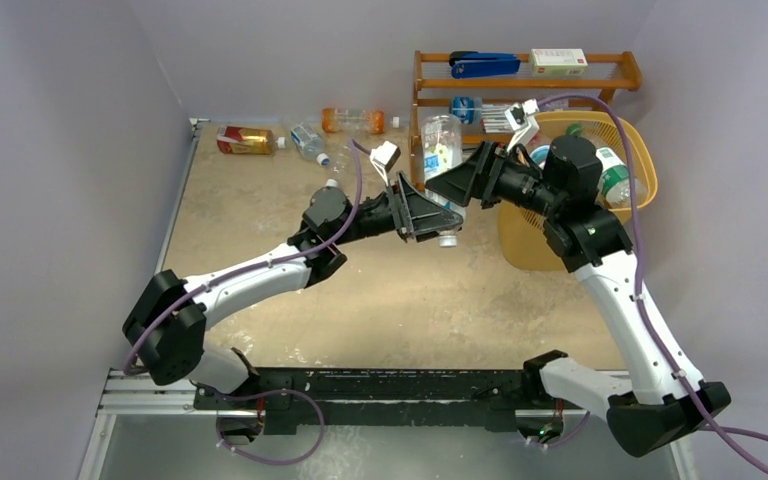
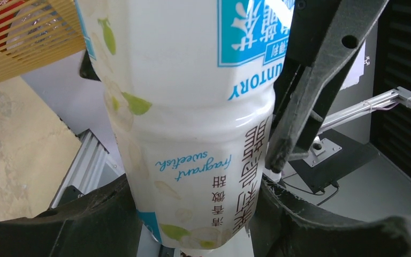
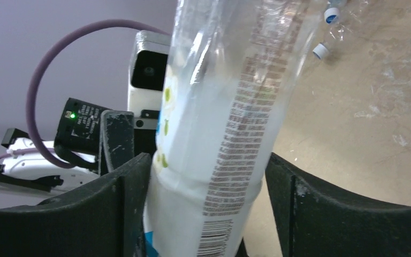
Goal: Put the plastic bottles in the bin
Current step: Pick up the plastic bottle at the center of the board, then place the plastic bottle in the trash bin.
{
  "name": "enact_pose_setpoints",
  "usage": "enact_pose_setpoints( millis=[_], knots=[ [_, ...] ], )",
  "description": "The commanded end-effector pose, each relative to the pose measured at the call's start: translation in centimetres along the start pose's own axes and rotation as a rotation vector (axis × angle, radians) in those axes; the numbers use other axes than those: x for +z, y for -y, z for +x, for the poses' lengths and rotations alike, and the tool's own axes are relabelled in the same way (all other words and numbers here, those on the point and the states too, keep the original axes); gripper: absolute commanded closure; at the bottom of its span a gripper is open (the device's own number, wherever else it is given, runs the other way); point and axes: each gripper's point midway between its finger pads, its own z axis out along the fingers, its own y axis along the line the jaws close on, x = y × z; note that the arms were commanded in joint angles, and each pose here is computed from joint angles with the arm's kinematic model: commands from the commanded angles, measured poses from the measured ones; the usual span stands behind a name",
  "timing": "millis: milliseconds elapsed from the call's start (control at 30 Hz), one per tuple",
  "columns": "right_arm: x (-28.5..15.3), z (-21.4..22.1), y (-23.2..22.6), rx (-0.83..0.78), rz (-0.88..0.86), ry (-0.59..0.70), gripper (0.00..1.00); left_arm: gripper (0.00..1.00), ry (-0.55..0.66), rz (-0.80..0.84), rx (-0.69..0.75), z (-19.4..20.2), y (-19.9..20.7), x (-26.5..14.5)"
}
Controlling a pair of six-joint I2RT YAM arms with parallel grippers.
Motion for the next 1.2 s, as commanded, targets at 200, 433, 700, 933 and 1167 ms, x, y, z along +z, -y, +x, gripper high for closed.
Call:
enact_pose_setpoints(
  millis=[200,433,700,933,1167],
  knots=[
    [-1.9,-2.7,-1.7,-0.075,0.073,0.032,0.43,0.3,-0.025,0.084,0.136,-1.4,4.5,1.7],
    [-4.0,-9.0,-0.8,-0.18,0.336,0.084,0.43,0.25,-0.058,-0.14,0.282,-2.1,2.0,1.3],
    [-8.6,-15.1,4.1,-0.2,0.609,0.164,0.43,0.22,-0.054,-0.284,0.318,-2.6,-0.2,-2.2],
    [-13.0,-15.7,11.1,-0.173,0.915,0.158,0.42,0.21,-0.106,-0.339,0.282,-2.2,-2.2,-5.2],
    [-17.2,-17.3,14.5,-0.148,1.024,0.204,0.41,0.2,-0.158,-0.353,0.26,-1.6,-3.3,-6.6]
  ],
)
